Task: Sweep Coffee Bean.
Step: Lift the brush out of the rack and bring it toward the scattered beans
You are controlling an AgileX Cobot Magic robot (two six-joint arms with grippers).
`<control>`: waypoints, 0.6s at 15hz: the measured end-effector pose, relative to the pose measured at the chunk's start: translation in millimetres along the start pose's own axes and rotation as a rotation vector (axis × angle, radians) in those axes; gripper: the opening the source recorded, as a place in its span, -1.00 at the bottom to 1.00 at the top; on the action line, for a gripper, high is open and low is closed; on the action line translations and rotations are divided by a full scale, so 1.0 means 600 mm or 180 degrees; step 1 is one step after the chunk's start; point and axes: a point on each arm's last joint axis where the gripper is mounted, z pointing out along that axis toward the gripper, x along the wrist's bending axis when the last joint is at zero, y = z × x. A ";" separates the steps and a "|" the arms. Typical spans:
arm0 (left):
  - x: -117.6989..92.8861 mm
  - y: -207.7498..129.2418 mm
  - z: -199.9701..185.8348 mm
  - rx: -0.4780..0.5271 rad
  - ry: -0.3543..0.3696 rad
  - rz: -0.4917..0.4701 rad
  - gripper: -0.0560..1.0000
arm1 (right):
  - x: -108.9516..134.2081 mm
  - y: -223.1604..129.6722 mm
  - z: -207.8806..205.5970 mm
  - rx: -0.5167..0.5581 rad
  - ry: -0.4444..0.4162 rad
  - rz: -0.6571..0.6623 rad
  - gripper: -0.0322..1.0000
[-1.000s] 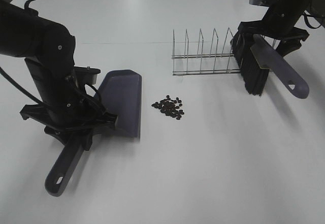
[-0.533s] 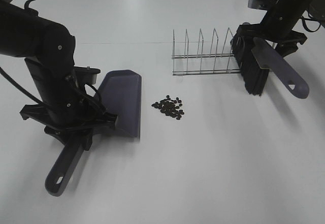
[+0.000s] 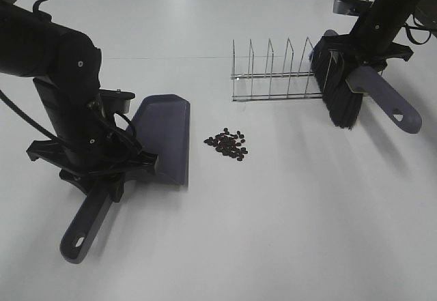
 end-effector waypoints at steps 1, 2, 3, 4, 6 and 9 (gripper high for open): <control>0.000 0.000 0.000 0.0000 0.0000 0.0000 -0.27 | 0.000 0.000 0.000 0.0000 0.0003 0.0004 -0.36; 0.000 0.000 0.000 0.0000 0.0000 0.0000 -0.27 | 0.000 0.000 0.000 -0.0001 0.0009 0.0010 -0.36; 0.000 0.000 0.000 0.0000 0.0000 0.0000 -0.27 | 0.001 0.000 0.000 -0.0002 0.0021 0.0059 -0.36; 0.000 0.000 0.000 0.0003 0.0001 0.0000 -0.27 | 0.002 0.000 -0.002 -0.0013 0.0038 0.0224 -0.36; 0.001 -0.002 0.000 0.0041 0.0017 0.0000 -0.27 | 0.009 -0.013 -0.016 0.0033 0.0061 0.0407 -0.36; 0.001 -0.003 -0.001 0.0050 0.0021 -0.0016 -0.27 | 0.017 -0.052 -0.067 0.0095 -0.0011 0.0375 -0.36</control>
